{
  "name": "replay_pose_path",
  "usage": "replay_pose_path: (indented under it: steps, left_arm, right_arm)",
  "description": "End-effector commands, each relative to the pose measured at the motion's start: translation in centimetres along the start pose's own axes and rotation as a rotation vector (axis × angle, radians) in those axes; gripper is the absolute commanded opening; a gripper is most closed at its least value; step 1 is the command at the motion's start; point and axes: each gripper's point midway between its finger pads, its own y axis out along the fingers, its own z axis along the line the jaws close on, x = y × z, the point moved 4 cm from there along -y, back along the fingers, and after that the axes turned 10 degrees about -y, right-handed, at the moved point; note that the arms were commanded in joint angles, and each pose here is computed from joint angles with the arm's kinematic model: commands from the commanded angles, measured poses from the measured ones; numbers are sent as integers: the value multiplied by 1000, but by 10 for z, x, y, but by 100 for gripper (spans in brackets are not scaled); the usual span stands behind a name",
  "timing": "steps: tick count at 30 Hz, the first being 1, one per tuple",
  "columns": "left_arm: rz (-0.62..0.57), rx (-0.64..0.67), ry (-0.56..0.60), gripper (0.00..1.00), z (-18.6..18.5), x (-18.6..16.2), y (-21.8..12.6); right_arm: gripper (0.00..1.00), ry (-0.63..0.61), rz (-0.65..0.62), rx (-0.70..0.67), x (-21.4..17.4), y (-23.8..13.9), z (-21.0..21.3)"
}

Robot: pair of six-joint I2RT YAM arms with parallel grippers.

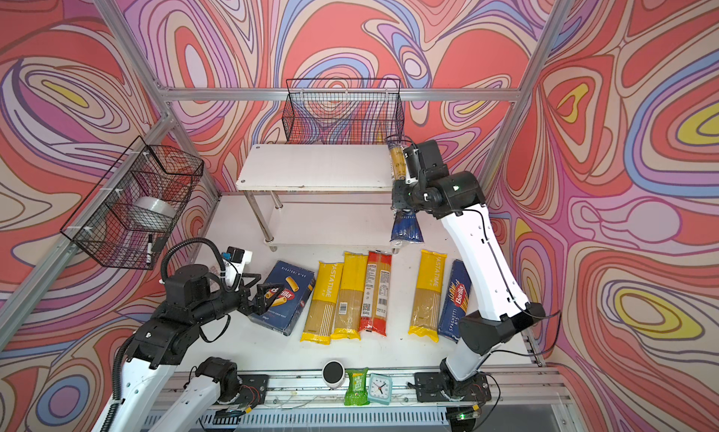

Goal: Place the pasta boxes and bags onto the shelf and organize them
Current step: 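Carry the bag over the shelf top and lower it with the right gripper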

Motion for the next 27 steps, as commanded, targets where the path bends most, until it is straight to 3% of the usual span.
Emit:
replay_pose_path:
  steps: [1,21,27]
  left_arm:
    - [-9,-33,21,100,-4,-2,-1]
    - [-1,-35,21,100,-4,-2,0]
    - [0,-37,21,100,-5,-2,0]
  right_arm:
    - [0,10,-186,54,38,-25,3]
    - [0,9,-235,88,64,-7,12]
    - [0,16,-201,55,63,18,9]
